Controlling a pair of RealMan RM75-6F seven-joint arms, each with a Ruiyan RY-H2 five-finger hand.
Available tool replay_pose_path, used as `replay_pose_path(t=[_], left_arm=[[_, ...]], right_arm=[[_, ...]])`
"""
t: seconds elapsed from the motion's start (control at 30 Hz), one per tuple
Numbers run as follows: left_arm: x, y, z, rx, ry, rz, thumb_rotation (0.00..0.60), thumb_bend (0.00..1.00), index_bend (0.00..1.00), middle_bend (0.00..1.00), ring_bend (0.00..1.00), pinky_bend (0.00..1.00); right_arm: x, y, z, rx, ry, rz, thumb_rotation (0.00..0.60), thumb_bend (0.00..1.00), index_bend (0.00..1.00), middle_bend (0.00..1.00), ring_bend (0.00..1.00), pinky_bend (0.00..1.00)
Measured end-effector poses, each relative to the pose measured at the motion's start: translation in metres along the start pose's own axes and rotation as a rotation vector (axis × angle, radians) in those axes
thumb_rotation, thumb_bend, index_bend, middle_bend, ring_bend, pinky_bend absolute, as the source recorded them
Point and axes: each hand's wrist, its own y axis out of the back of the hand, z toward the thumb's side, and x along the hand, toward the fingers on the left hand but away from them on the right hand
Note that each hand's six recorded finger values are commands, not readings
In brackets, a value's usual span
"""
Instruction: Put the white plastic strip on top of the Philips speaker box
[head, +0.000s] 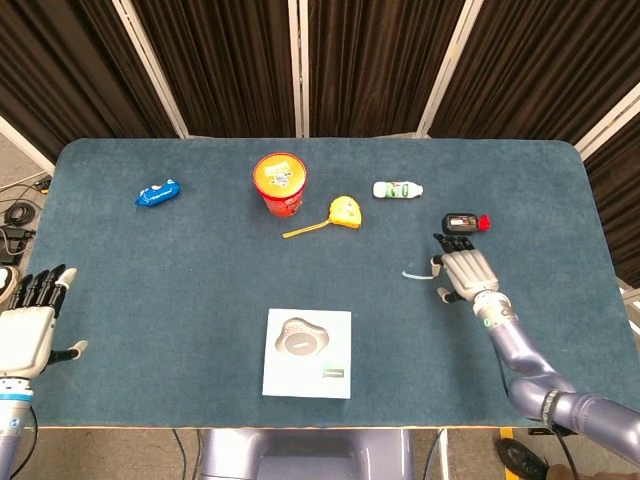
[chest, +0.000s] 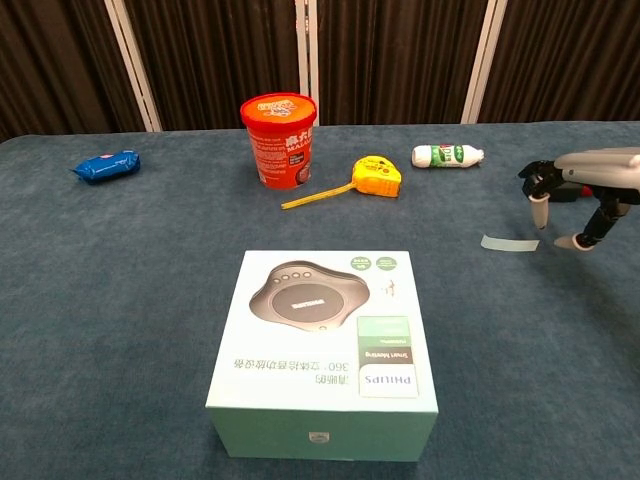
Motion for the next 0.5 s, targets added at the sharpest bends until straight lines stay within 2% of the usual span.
replay_pose_path(t=[0.3,0.5], left_arm=[[0.003,-0.004,-0.003,0.008,0.017,-0.01,0.6,0.0,0.0,0.0,0.0,0.0],[0.004,-0.004,-0.005,0.005,0.024,-0.014,0.6,0.0,0.0,0.0,0.0,0.0]], right_arm=[[-0.026,-0.008,0.015,0.014,0.002,-0.015,0.6,0.28,0.5,0.0,0.0,0.0],[-0.035,-0.013,0.016,0.03,-0.01,0.0,0.6,0.29,0.51,0.0,0.0,0.0]])
